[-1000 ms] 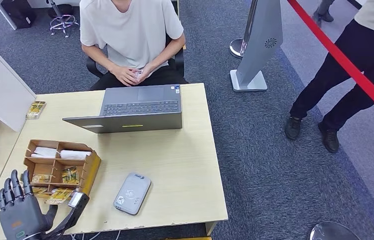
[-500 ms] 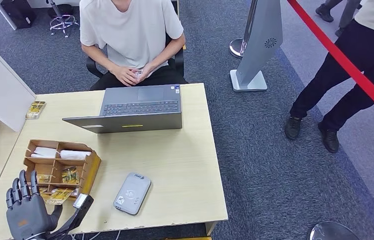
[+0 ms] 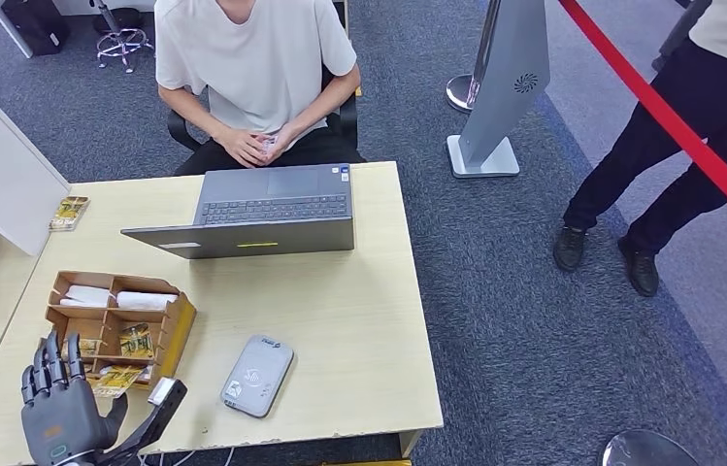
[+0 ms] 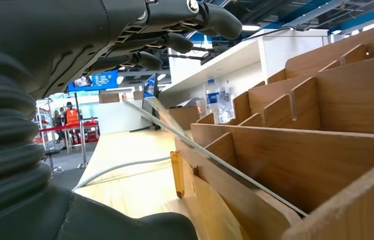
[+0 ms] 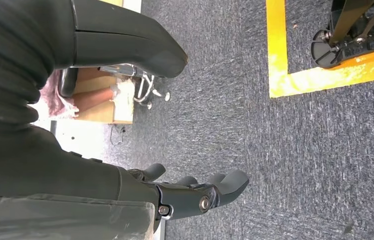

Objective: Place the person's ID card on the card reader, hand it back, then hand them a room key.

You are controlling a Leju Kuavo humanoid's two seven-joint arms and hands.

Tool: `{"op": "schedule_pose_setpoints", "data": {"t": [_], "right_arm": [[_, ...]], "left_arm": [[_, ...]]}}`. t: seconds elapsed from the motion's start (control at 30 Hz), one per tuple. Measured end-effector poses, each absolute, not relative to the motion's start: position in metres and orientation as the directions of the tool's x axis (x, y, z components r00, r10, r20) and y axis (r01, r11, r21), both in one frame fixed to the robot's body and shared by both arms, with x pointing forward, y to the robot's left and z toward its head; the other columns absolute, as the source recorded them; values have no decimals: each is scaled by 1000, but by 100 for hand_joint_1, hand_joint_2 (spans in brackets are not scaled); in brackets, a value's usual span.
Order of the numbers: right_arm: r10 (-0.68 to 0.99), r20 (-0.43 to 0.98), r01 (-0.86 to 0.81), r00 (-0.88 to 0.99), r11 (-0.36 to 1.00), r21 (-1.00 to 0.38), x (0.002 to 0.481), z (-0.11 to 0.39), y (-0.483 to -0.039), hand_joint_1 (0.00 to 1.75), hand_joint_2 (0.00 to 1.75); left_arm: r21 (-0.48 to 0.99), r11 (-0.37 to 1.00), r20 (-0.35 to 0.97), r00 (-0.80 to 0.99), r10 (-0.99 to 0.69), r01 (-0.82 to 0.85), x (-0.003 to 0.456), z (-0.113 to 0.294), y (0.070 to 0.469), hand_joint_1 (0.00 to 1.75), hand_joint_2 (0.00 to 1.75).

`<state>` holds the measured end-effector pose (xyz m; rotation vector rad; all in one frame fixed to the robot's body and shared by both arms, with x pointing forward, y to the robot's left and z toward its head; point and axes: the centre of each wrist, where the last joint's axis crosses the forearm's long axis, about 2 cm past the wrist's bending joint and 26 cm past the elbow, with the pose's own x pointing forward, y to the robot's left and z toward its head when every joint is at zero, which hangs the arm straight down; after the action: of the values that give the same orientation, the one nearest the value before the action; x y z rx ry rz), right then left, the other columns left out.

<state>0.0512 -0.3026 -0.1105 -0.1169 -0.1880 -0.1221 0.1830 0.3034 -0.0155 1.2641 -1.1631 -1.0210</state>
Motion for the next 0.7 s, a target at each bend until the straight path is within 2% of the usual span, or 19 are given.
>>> {"op": "schedule_pose_setpoints", "data": {"t": [0.7], "right_arm": [[-100,194,122,976,987,-104,52,-110,-303,0,175]], "left_arm": [[994,88,93,74,-993,-72,193,-11,278,0,175]]}}
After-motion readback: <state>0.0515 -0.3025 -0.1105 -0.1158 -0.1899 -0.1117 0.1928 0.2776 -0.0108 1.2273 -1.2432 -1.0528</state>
